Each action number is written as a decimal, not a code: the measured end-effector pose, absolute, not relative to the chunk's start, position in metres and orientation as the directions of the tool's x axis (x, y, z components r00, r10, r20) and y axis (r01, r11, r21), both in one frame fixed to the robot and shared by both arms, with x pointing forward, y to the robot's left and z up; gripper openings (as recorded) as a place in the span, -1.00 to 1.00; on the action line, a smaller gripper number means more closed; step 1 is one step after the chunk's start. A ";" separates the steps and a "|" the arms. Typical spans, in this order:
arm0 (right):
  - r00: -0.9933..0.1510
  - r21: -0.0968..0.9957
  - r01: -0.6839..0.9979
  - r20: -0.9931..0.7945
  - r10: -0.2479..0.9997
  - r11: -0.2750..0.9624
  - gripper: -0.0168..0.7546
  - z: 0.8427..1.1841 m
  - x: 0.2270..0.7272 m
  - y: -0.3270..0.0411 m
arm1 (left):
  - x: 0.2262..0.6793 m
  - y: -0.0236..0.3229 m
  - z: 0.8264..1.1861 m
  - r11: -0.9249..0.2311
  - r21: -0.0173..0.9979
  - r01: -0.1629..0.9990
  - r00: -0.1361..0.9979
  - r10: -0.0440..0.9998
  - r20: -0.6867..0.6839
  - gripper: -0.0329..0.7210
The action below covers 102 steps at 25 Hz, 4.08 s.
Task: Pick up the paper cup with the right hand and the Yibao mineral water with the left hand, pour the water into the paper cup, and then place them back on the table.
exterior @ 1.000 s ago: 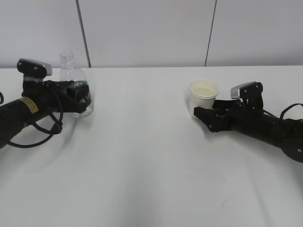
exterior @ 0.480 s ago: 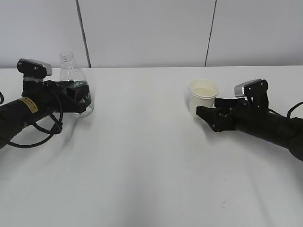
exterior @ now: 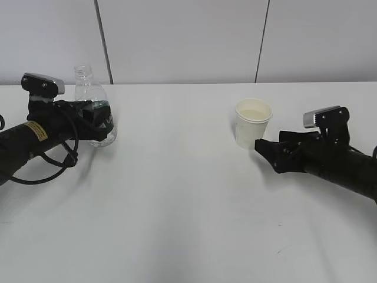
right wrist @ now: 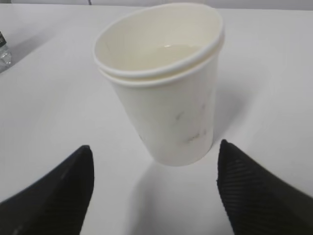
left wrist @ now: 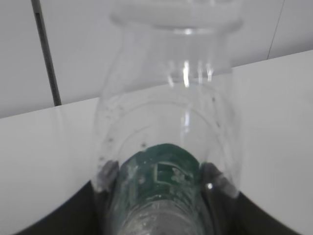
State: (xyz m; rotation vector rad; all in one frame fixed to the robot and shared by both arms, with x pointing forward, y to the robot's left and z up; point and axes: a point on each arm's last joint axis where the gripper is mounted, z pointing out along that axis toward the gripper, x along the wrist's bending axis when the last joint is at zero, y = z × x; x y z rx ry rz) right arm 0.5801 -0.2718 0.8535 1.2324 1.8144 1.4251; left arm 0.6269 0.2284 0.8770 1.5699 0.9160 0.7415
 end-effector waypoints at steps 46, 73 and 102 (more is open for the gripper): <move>-0.384 0.985 0.168 0.029 0.923 0.039 0.56 0.930 0.534 -0.276 | 0.620 0.232 0.918 0.014 1.000 0.024 0.464 0.886 -0.024 0.56; -0.127 0.961 0.272 -0.022 0.992 0.056 0.56 1.066 0.595 -0.304 | 0.617 0.254 1.039 -0.043 0.976 0.213 0.237 0.971 -0.009 0.56; -0.197 0.939 0.318 -0.070 0.978 0.131 0.56 1.087 0.592 -0.301 | 0.575 0.257 1.108 0.016 0.710 0.704 -0.062 0.997 0.039 0.52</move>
